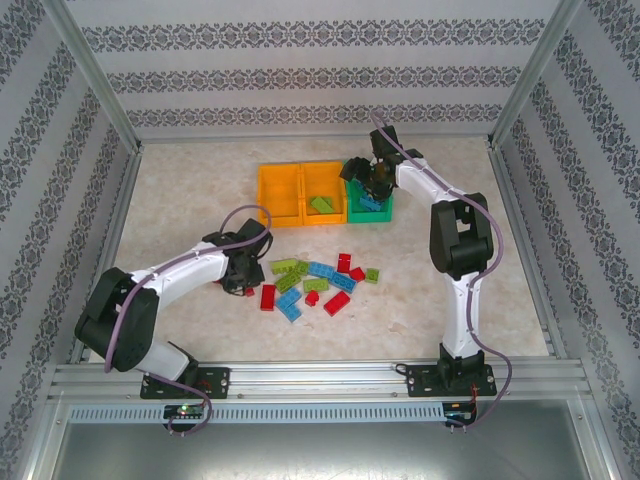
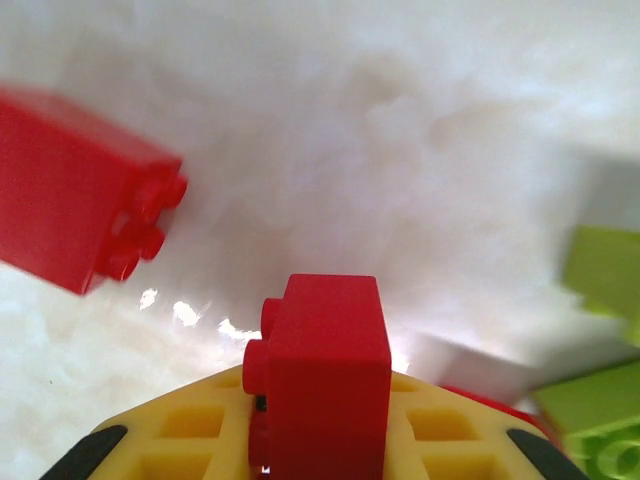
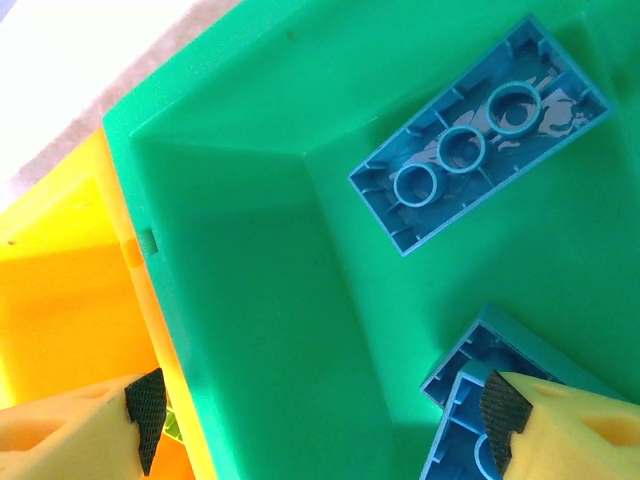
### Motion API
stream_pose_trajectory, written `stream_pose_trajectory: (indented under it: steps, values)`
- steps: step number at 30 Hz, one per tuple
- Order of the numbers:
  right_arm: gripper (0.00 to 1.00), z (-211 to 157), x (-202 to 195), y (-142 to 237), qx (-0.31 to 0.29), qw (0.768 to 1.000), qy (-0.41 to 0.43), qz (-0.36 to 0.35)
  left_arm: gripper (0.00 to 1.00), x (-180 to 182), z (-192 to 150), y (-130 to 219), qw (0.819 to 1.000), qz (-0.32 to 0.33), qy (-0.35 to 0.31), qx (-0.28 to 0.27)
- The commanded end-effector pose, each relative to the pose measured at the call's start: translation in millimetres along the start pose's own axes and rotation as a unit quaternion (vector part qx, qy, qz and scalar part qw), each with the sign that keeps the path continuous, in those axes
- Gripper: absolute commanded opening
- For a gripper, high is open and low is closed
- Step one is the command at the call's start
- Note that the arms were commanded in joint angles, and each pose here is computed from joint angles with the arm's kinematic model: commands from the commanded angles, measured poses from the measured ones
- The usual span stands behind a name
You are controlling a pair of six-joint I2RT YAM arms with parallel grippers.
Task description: Sort the legos into containers by color
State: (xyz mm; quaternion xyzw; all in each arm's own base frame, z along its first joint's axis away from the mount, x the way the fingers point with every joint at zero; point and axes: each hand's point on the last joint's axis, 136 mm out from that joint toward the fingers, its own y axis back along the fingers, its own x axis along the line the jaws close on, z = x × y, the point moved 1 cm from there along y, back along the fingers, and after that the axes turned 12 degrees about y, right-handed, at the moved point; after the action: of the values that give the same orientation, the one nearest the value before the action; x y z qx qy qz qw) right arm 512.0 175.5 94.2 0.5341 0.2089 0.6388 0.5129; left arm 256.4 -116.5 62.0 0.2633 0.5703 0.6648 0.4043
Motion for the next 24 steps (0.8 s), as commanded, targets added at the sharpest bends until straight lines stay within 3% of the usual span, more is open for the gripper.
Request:
stream_pose_trajectory:
  steps: [1, 7, 12, 18, 24]
  values:
    - [0.85, 1.1, 5.0, 15.1, -0.005, 1.0, 0.02, 0.017, 0.17, -21.8, 25.8, 24.4, 0.998, -0.016, -0.038, -0.037]
    - [0.85, -4.0, 24.3, 33.0, -0.02, 0.997, 0.068, 0.033, 0.18, -91.2, 82.0, 50.7, 0.991, -0.068, -0.088, -0.075]
    - [0.85, -18.3, 18.8, 48.3, -0.023, 0.995, 0.096, 0.017, 0.18, -139.1, 127.1, 41.3, 0.987, -0.089, -0.103, -0.085]
    - [0.85, -55.5, -5.0, 63.3, -0.01, 0.991, 0.134, -0.023, 0.22, -165.8, 160.3, 13.0, 0.987, -0.078, -0.117, -0.08]
    - [0.86, -82.7, -27.4, 72.2, -0.001, 0.99, 0.134, -0.045, 0.34, -180.2, 168.2, -3.8, 0.986, -0.078, -0.128, -0.068]
